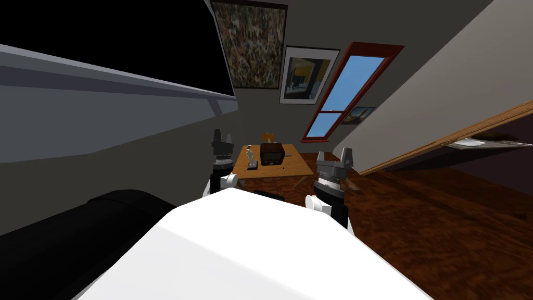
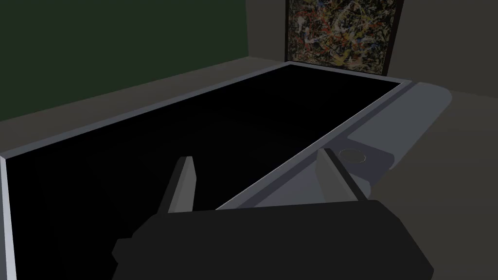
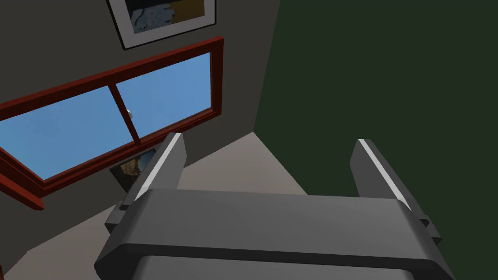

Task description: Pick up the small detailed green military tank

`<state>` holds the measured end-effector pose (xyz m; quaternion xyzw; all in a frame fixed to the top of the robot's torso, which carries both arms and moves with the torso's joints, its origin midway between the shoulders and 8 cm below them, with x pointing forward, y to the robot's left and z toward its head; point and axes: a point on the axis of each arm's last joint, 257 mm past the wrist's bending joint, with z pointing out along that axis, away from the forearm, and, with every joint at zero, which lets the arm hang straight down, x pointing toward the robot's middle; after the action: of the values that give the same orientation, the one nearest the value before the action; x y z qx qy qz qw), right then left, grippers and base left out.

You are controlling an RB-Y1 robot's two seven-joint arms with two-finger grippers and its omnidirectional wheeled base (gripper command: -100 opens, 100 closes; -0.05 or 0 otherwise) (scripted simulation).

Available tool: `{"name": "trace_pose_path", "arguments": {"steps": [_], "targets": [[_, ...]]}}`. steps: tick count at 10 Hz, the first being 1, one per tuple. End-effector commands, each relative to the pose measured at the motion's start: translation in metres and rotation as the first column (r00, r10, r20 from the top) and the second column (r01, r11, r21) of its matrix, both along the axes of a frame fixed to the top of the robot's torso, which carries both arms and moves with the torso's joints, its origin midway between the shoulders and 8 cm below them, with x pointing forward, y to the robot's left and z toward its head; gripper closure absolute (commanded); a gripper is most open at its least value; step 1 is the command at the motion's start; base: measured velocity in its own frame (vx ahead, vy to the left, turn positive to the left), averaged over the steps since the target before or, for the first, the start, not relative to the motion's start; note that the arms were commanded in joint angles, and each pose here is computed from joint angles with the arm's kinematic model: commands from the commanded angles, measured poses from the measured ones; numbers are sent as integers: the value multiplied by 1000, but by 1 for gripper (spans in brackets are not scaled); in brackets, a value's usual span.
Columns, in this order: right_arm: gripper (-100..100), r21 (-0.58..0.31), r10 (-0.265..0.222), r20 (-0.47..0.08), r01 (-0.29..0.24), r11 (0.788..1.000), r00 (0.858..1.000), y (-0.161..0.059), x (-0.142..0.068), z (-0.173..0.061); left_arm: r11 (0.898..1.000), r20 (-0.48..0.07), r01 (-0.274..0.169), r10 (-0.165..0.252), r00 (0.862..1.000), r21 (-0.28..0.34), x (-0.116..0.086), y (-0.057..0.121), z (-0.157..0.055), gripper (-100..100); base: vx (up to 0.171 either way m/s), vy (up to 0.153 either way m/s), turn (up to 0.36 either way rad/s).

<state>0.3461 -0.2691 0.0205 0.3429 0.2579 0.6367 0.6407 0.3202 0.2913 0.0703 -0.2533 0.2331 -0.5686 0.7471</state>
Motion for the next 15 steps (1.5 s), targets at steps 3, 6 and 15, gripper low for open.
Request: {"name": "trace_pose_path", "arguments": {"steps": [3, 6, 15], "targets": [[-100, 14, 66, 19, -66, 998, 998, 0, 7, -3, 1000, 0, 0, 0, 1000, 0, 0, 0, 0, 0, -5, -76, 71], [-100, 53, 85, 31, -86, 995, 996, -5, 10, -5, 1000, 0, 0, 0, 1000, 0, 0, 0, 0, 0, -8, -47, 45], [-100, 227, 122, 93, -141, 964, 988, -34, 25, -14, 1000, 0, 0, 0, 1000, 0, 0, 0, 0, 0, -9, -57, 63]]}}
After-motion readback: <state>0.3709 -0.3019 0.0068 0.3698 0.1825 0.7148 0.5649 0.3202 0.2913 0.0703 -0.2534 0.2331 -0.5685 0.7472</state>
